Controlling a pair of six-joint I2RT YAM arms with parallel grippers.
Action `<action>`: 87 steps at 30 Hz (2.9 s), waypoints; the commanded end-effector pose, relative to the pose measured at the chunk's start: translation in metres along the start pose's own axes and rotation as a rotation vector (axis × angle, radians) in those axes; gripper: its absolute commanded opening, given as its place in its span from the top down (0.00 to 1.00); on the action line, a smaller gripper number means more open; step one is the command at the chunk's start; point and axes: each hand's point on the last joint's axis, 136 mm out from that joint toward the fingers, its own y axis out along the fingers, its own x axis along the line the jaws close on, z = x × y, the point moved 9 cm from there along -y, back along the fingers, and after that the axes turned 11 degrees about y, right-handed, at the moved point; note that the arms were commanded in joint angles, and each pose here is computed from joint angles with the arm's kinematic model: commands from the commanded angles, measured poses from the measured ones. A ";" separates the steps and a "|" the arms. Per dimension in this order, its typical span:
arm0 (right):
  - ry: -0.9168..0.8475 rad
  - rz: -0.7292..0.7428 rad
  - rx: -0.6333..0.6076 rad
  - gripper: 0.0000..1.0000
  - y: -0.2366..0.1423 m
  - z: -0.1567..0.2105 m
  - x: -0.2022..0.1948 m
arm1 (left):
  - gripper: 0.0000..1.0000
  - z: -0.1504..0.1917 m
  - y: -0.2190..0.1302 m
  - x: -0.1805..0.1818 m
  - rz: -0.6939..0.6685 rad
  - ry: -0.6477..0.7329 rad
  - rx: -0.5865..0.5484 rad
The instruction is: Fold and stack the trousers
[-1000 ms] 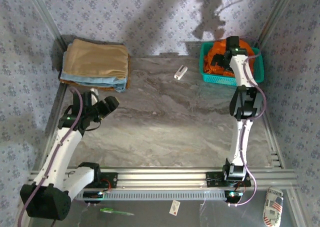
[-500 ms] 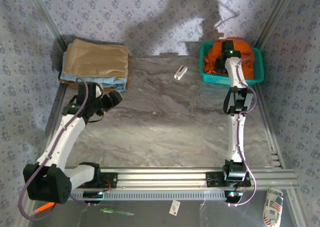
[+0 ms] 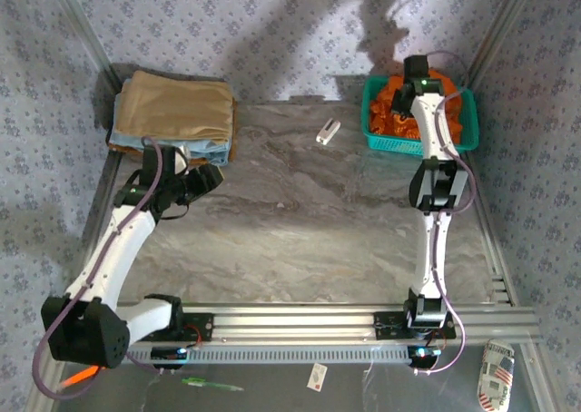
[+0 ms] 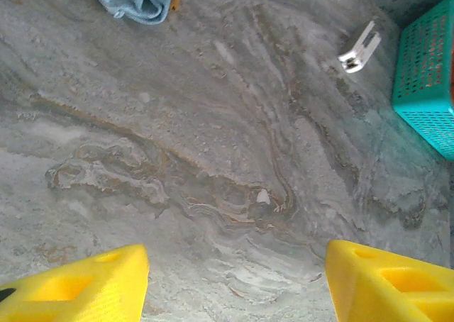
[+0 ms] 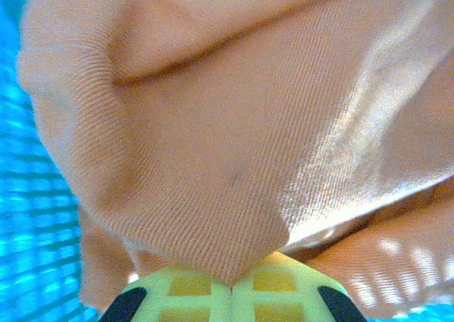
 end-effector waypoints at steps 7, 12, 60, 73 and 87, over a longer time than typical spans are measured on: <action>0.076 -0.036 -0.460 1.00 -0.194 -0.057 0.006 | 0.36 0.017 -0.033 -0.012 0.028 0.061 -0.095; 0.079 -0.122 -0.666 1.00 -0.302 -0.055 0.011 | 0.37 0.026 -0.042 -0.013 0.008 0.090 -0.127; 0.241 -0.289 0.012 0.04 -0.195 0.182 -0.064 | 0.00 0.153 0.037 -0.135 -0.272 0.648 0.141; 0.711 -0.164 0.233 0.13 -0.067 0.147 -0.085 | 0.53 0.169 0.104 -0.125 -0.408 0.710 0.158; 0.856 -0.120 0.182 1.00 -0.035 0.120 -0.106 | 1.00 0.094 -0.019 -0.036 -0.420 0.423 -0.097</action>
